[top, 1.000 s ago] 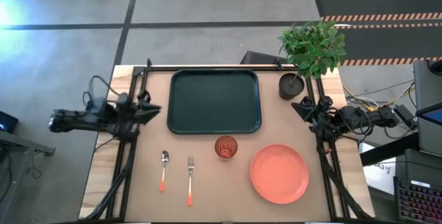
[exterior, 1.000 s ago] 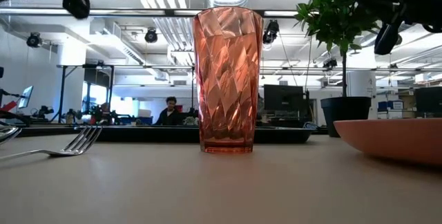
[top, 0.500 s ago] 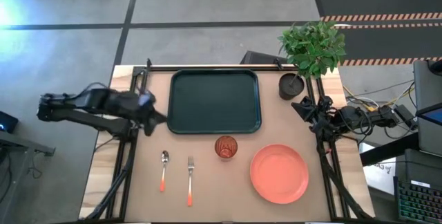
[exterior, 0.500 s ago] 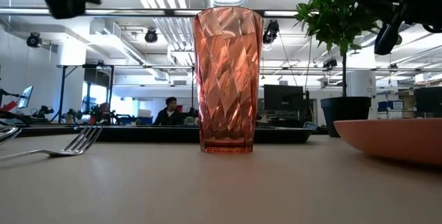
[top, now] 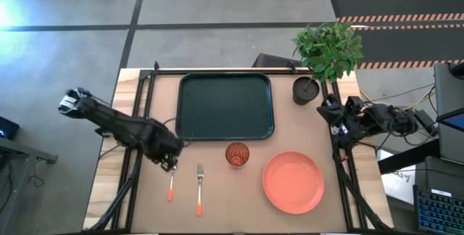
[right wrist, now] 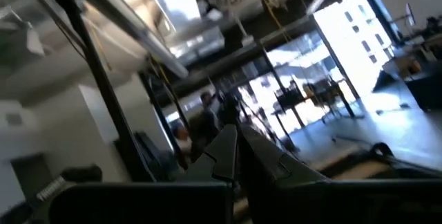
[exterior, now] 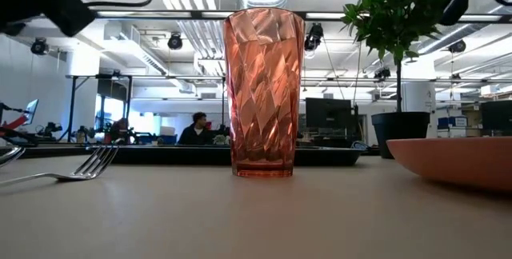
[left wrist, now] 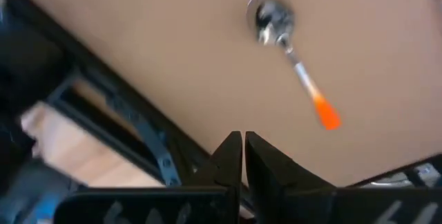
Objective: Pick and place plate/cup/fork/spoon on tray
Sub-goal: Put the orange spoon on the black serving tray
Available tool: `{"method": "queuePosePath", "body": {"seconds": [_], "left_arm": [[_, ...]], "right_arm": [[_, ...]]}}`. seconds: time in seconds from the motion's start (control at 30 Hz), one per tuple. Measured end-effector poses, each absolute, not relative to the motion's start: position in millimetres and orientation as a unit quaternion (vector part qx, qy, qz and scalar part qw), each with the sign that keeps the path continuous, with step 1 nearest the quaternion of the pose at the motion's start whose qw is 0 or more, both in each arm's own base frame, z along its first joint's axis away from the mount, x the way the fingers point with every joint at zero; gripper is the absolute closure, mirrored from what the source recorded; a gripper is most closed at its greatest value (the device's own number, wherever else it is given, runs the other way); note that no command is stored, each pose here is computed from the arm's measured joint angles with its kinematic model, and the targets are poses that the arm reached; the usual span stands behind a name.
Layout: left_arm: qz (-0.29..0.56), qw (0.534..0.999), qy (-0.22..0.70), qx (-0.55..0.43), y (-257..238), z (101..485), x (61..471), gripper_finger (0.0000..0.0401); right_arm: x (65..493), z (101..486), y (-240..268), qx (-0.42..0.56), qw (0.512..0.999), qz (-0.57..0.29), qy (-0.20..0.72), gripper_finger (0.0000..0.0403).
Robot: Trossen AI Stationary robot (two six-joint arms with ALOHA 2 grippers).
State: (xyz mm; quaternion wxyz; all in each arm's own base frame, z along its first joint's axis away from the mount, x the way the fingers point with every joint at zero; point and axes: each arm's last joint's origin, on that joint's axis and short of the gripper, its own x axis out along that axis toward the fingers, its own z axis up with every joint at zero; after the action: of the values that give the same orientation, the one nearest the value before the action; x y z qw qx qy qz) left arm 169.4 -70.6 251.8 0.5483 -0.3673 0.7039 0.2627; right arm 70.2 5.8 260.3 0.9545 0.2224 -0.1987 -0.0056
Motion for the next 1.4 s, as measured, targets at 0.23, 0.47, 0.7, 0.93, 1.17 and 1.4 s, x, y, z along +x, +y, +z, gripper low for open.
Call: {"method": "queuePosePath", "body": {"seconds": [0.23, 0.47, 0.7, 0.93, 1.17, 1.4], "left_arm": [[0.287, 0.535, 0.672, -0.424, -95, 238, 186, 0.0394], [0.305, 0.516, 0.649, -0.468, -111, 226, 201, 0.0336], [0.355, 0.479, 0.637, -0.489, -121, 209, 211, 0.0272], [0.422, 0.432, 0.609, -0.514, -126, 192, 220, 0.0253], [0.445, 0.422, 0.616, -0.495, -128, 172, 224, 0.0253], [0.457, 0.415, 0.614, -0.493, -126, 158, 217, 0.0253]], "right_arm": [[50, 283, 1, 0.238, 0.966, -0.036, -0.089, 0.0394], [37, 305, 0, 0.205, 0.976, -0.021, -0.071, 0.0394], [32, 315, 0, 0.191, 0.98, 0.01, -0.061, 0.0394], [32, 313, 1, 0.186, 0.981, 0.02, -0.053, 0.0394], [32, 312, 2, 0.202, 0.978, 0.031, -0.046, 0.0394], [32, 312, 2, 0.204, 0.977, 0.033, -0.046, 0.0394]]}}
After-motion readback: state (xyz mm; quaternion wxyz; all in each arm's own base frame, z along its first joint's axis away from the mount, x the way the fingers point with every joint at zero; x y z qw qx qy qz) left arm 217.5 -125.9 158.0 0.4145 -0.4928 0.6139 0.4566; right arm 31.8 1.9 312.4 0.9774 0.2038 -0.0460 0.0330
